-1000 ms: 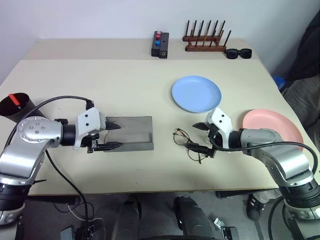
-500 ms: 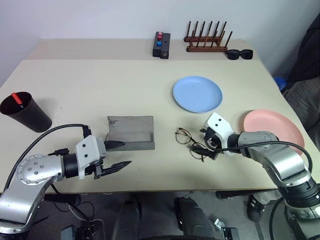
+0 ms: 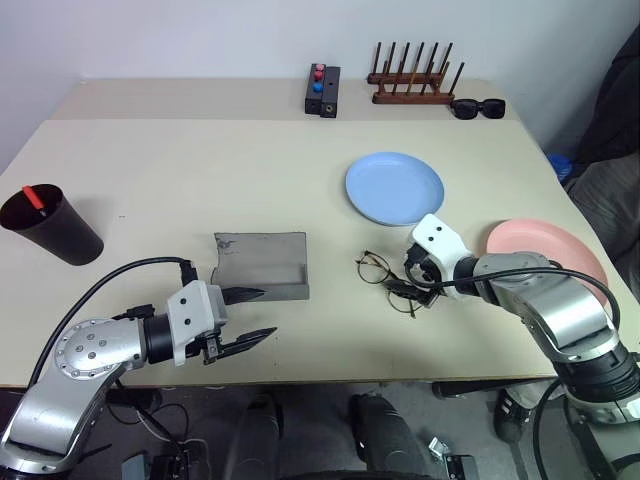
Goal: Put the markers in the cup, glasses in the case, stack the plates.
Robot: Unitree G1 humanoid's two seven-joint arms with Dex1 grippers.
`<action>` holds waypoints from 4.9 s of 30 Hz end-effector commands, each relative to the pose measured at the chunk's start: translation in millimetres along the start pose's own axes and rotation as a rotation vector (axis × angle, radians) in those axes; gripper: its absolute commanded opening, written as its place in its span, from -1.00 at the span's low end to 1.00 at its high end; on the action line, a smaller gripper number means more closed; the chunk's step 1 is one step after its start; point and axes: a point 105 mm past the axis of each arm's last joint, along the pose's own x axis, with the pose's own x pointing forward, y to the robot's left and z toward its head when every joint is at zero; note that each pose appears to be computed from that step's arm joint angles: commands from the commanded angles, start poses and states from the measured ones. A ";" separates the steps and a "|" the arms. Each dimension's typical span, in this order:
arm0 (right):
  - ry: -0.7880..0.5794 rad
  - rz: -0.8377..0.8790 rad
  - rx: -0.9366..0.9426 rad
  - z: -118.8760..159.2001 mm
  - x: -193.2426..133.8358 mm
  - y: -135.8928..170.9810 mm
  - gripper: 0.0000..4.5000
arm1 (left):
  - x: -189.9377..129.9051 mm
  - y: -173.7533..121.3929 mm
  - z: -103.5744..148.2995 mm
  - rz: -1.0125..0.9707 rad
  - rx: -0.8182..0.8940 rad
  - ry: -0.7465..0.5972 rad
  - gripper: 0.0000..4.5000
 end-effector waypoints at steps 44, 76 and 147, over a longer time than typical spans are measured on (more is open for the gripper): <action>-0.383 0.746 -0.437 164.9 72.7 130.3 -1.00 | -109.0 39.6 -43.7 0.446 -0.105 0.160 0.29; -0.596 0.539 -0.403 138.8 8.4 86.8 0.29 | -26.1 128.9 -0.5 0.514 -0.301 -0.071 -0.97; -0.276 -0.313 -0.450 43.3 36.2 -68.7 -0.99 | 2.6 22.2 24.1 0.349 -0.176 -0.264 -1.00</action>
